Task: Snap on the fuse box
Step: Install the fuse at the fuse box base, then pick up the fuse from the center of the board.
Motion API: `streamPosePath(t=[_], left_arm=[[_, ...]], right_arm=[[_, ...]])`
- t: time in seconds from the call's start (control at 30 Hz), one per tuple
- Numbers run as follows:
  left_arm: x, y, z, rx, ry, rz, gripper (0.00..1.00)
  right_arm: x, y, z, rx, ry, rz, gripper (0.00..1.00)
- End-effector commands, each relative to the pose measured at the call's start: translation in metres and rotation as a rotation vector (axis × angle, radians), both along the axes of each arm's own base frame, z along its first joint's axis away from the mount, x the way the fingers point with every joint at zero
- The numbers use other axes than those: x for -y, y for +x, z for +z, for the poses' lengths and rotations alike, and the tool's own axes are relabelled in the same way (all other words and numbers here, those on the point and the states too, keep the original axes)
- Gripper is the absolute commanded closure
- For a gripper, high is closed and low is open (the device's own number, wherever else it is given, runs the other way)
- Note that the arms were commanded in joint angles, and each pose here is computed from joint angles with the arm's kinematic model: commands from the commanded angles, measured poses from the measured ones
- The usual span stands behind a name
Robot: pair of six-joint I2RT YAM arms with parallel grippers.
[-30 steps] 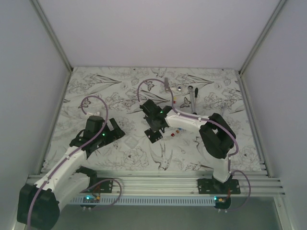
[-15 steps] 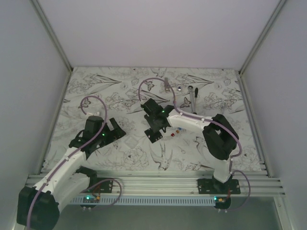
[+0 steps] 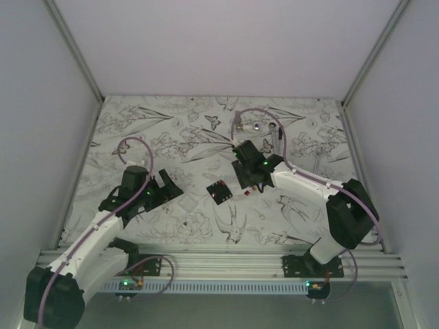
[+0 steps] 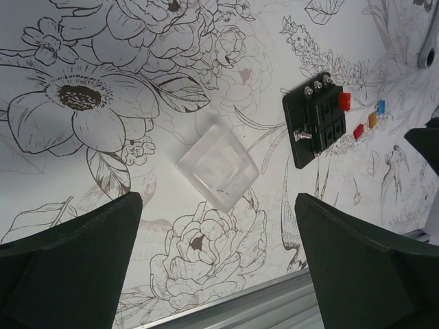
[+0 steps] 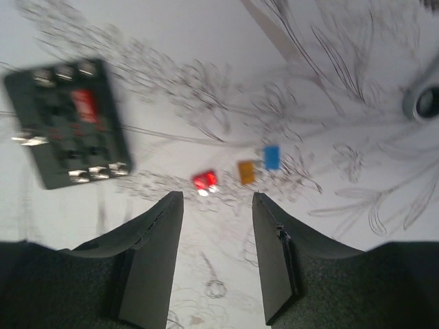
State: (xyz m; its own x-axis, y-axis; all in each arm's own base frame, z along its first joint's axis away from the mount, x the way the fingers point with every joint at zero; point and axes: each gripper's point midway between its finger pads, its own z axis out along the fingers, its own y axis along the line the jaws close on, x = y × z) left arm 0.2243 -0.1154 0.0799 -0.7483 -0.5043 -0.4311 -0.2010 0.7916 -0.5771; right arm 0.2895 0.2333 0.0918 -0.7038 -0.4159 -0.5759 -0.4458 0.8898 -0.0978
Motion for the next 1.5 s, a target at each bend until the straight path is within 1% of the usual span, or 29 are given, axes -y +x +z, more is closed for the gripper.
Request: streamPosePath(t=[0.0,0.2,0.33,0.43,0.63,0.8,1.0,1.23,1.47], left_arm=[[0.008,-0.001,0.004,-0.011,-0.019,-0.031,0.00],[0.011,0.001,-0.001,-0.037,0.004,-0.045,0.00],[0.014,0.002,-0.003,-0.048,0.016,-0.060,0.00],[0.015,0.003,-0.002,-0.047,0.023,-0.065,0.00],[0.015,0.003,-0.004,-0.049,0.031,-0.069,0.00],[0.015,0.004,-0.004,-0.050,0.033,-0.069,0.00],[0.017,0.003,-0.004,-0.051,0.031,-0.073,0.00],[0.016,0.003,-0.003,-0.044,0.031,-0.068,0.00],[0.017,0.002,-0.004,-0.051,0.030,-0.072,0.00]], right_arm=[[0.032,0.009,-0.017,-0.012,-0.020,-0.098,0.49],[0.050,0.024,-0.036,-0.033,-0.014,-0.179,0.50],[0.051,0.032,-0.042,-0.035,0.019,-0.240,0.51],[0.053,0.035,-0.050,-0.046,0.017,-0.279,0.51],[0.051,0.031,-0.064,-0.091,0.033,-0.324,0.53],[0.051,0.026,-0.066,-0.106,0.062,-0.359,0.51],[0.039,0.026,-0.073,-0.141,0.098,-0.335,0.53],[0.027,0.028,-0.072,-0.146,0.140,-0.294,0.56],[0.012,0.037,-0.056,-0.086,0.139,-0.208,0.56]])
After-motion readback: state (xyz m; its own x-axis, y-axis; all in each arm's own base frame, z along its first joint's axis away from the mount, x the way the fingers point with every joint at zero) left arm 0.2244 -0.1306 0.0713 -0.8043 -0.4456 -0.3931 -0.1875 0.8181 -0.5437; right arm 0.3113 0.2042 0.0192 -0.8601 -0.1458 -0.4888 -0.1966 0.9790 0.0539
